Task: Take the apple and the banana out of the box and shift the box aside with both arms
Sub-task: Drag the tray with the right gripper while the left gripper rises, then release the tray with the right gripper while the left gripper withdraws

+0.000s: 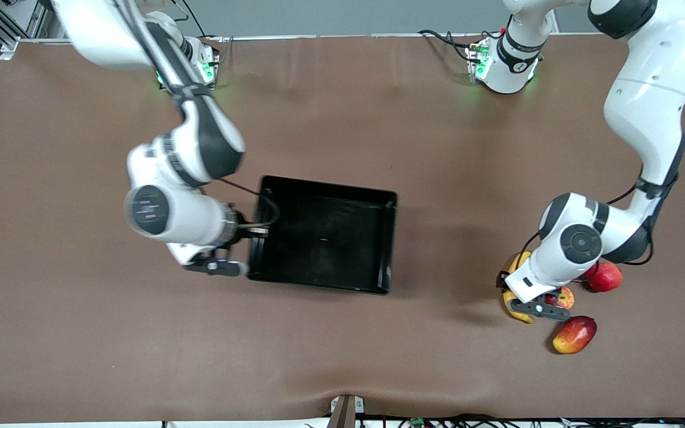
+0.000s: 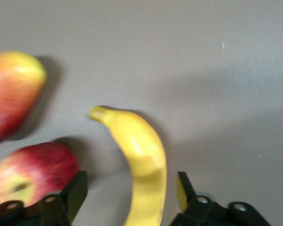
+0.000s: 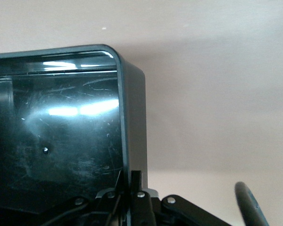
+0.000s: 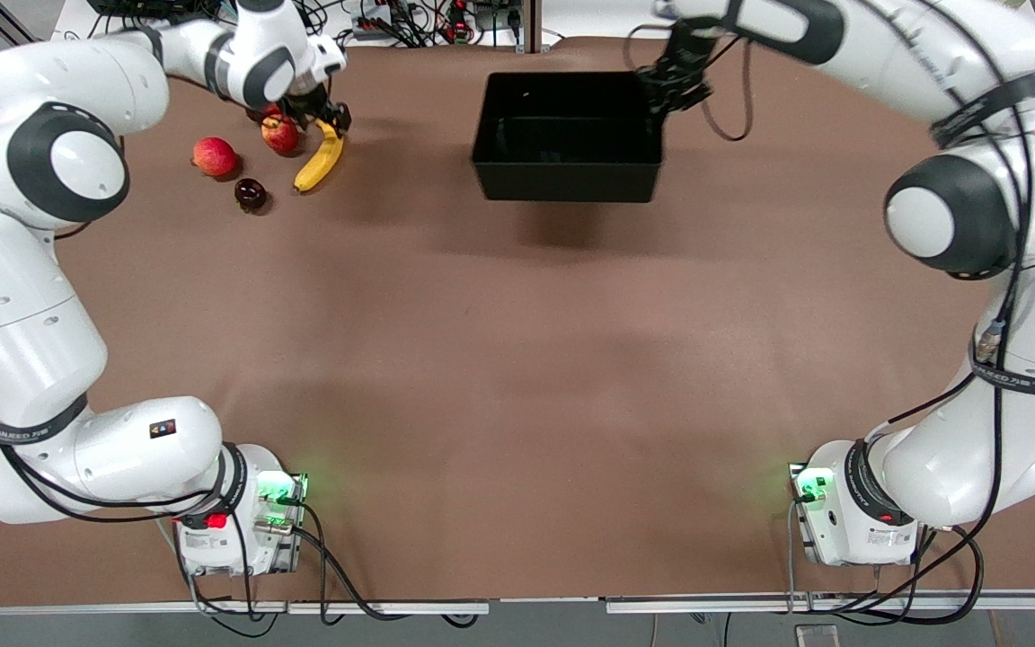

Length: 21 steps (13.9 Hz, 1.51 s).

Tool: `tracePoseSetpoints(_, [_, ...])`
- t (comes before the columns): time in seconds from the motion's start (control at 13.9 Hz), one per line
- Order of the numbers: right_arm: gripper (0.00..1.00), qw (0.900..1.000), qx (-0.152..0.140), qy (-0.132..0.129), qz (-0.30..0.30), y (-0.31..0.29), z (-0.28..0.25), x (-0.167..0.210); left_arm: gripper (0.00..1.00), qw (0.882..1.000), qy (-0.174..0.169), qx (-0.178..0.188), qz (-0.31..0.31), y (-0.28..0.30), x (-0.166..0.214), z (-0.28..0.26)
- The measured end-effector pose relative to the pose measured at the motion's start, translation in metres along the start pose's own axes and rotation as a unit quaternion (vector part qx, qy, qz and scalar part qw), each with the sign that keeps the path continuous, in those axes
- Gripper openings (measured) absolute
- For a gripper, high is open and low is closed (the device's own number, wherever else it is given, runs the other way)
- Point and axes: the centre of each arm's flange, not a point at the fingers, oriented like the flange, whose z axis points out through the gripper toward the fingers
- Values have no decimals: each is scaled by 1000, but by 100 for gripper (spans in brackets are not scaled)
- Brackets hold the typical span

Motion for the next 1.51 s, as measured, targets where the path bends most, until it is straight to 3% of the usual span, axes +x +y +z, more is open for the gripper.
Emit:
tracePoseSetpoints(0.07, [6, 1000, 1, -3, 2, 20, -12, 2, 98, 1000, -1, 14, -2, -3, 3, -31])
tracePoseSetpoints(0.14, [6, 1000, 2, -2, 6, 41, -22, 5, 100, 1000, -2, 24, -8, -5, 5, -66])
tracePoseSetpoints(0.36, [6, 1000, 0, -8, -11, 115, -31, 10, 100, 998, -23, 28, -45, -11, -7, -157])
tracePoseSetpoints(0.58, [6, 1000, -1, -19, -19, 213, -30, 17, 100, 995, -47, 10, -83, -19, -27, -213])
tracePoseSetpoints(0.72, [6, 1000, -19, -17, -17, 272, -35, 18, 100, 994, -54, 14, -96, -24, -38, -243])
tracePoseSetpoints(0.87, [6, 1000, -19, -18, -16, 324, -36, 18, 100, 991, -65, 25, -113, -40, -48, -274])
tracePoseSetpoints(1.01, [6, 1000, -9, -12, -18, 379, -28, 14, 100, 990, -73, 28, -120, -52, -54, -303])
tracePoseSetpoints(1.23, [6, 1000, 0, 2, -13, 446, 9, 2, 100, 990, -54, 23, -125, -48, -61, -343])
tracePoseSetpoints(1.51, [6, 999, -3, 30, -26, 496, 59, -12, 100, 988, -50, -12, -146, -41, -92, -390])
